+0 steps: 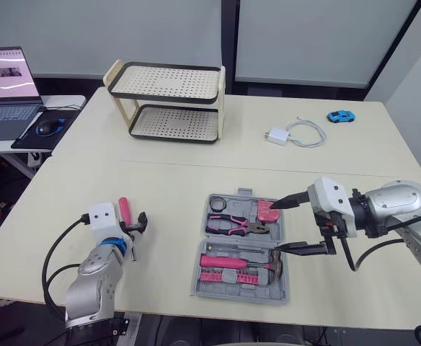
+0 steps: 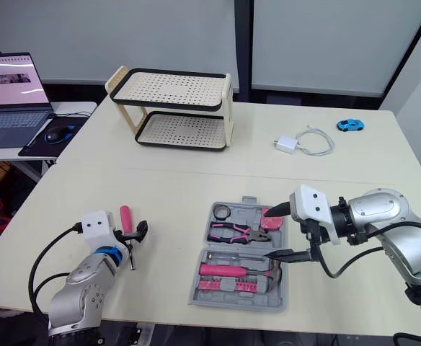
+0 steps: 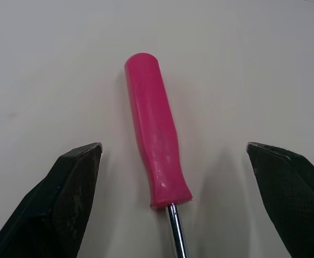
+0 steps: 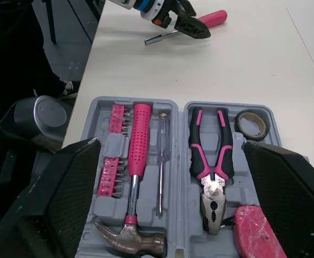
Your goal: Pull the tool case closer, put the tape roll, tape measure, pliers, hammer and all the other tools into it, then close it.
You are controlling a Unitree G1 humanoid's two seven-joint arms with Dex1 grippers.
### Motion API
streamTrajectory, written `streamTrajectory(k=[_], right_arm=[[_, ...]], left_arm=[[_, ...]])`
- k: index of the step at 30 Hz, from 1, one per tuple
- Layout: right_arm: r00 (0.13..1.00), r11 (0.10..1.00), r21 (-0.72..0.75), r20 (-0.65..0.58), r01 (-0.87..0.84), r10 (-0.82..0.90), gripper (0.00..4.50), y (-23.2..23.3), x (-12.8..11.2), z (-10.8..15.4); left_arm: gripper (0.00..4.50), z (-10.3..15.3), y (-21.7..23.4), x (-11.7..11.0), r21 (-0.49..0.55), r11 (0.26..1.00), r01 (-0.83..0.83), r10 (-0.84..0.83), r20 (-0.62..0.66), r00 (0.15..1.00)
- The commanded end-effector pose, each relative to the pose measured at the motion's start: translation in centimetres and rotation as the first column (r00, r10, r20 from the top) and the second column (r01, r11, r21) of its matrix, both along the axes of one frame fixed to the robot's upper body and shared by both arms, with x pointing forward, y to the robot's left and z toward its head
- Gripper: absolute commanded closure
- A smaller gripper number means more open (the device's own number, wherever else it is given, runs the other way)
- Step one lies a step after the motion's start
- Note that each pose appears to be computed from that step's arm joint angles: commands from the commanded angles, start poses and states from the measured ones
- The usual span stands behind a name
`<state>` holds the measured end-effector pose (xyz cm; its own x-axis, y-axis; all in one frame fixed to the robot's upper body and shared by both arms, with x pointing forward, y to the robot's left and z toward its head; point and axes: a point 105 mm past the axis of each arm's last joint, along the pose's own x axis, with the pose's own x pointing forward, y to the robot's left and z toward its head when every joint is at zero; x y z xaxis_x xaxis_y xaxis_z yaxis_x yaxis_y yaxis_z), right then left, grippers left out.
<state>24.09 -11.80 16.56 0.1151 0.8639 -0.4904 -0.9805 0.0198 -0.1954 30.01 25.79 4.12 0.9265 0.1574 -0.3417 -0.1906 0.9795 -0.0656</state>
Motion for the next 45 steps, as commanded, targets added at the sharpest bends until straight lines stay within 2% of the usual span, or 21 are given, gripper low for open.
streamTrajectory(k=[1,18,31,37,40,45], right_arm=[[0.999,1.000,-0.002,0.045,-0.019,0.019,0.04,0.1,-0.4,0.7],[0.999,1.000,-0.009,0.042,-0.013,0.014,0.04,0.0,-0.7,0.8],[0.999,1.000,-0.013,0.044,0.016,-0.015,0.00,-0.5,-0.8,0.8],[0.999,1.000,-0.010,0.044,0.023,-0.022,0.00,-0.5,-0.9,0.7],[0.999,1.000,-0.008,0.044,0.026,-0.026,0.00,-0.5,-0.9,0.7],[0.999,1.000,-0.010,0.043,0.029,-0.029,0.00,-0.6,-1.0,0.7]], left_arm=[[0.00,1.2,-0.1,0.3,0.024,1.000,-0.016,0.015,0.029,0.999],[0.00,0.4,0.7,0.0,0.035,0.996,-0.077,0.079,-0.049,0.996],[3.92,-0.3,2.4,-0.2,0.070,0.993,-0.098,0.103,-0.078,0.992],[3.93,0.0,2.4,-0.3,0.058,0.995,-0.076,0.079,-0.055,0.995],[3.93,1.1,1.0,-0.8,0.044,0.998,0.039,-0.039,-0.008,0.999],[3.93,0.9,-1.5,-3.3,0.066,0.971,0.230,-0.227,-0.043,0.973]])
